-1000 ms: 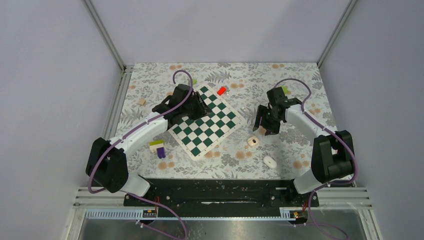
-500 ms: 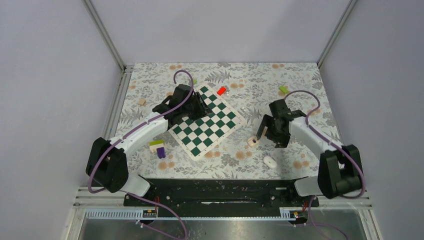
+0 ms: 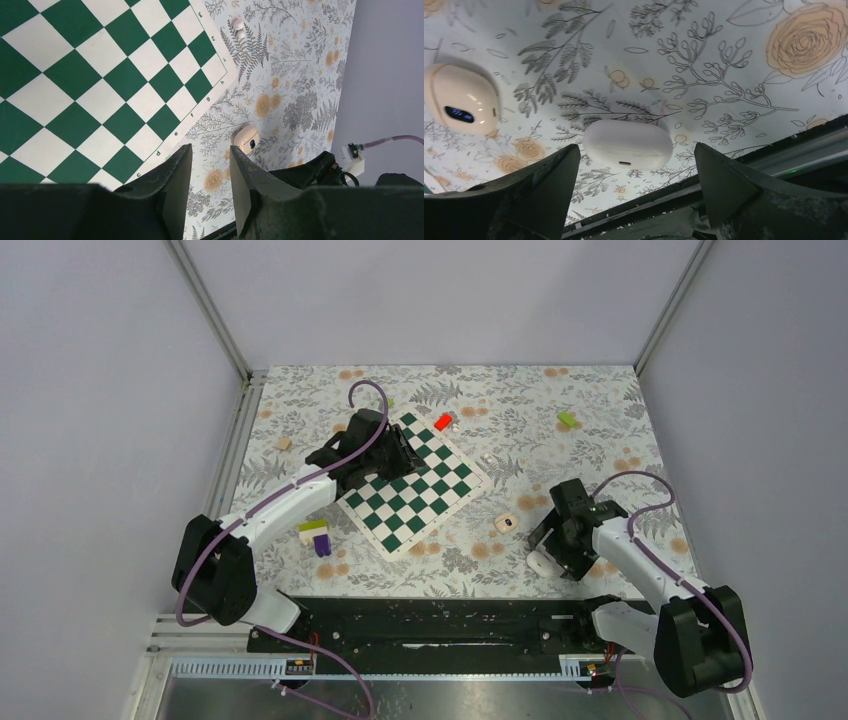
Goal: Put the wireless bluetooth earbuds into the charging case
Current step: Pick up the charging case at the center of the board.
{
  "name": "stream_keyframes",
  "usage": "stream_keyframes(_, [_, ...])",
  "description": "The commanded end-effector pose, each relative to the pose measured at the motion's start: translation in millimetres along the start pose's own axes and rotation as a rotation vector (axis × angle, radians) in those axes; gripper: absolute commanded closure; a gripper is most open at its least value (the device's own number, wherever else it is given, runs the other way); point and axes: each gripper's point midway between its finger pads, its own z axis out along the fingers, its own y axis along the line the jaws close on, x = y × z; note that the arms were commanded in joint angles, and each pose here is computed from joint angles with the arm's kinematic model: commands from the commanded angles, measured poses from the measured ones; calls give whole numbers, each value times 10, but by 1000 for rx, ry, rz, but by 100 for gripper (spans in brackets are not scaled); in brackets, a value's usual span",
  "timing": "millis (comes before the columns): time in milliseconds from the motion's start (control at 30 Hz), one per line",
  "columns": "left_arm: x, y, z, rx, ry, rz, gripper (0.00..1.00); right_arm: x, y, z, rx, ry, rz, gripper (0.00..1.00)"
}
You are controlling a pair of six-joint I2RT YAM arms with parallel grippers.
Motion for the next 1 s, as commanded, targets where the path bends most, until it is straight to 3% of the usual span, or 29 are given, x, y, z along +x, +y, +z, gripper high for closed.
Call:
stream_keyframes(0, [-153, -267, -94, 82, -44, 25, 66, 3, -55, 68, 37, -17, 78, 8])
stream_keyframes(233, [-150, -270, -102, 83, -45, 24, 66, 209, 92, 179, -2, 125, 24, 11])
stream_keyframes(367, [-136, -273, -99, 85, -42, 24, 66, 220, 76, 194, 5, 132, 13, 13])
stream_keyframes(700, [-127, -305, -102, 97, -38, 31, 66, 178, 174, 118, -48, 115, 12, 29])
stream_keyframes(967, [-122, -327, -108, 105, -33, 35, 66, 59, 731, -234, -299, 113, 30, 34])
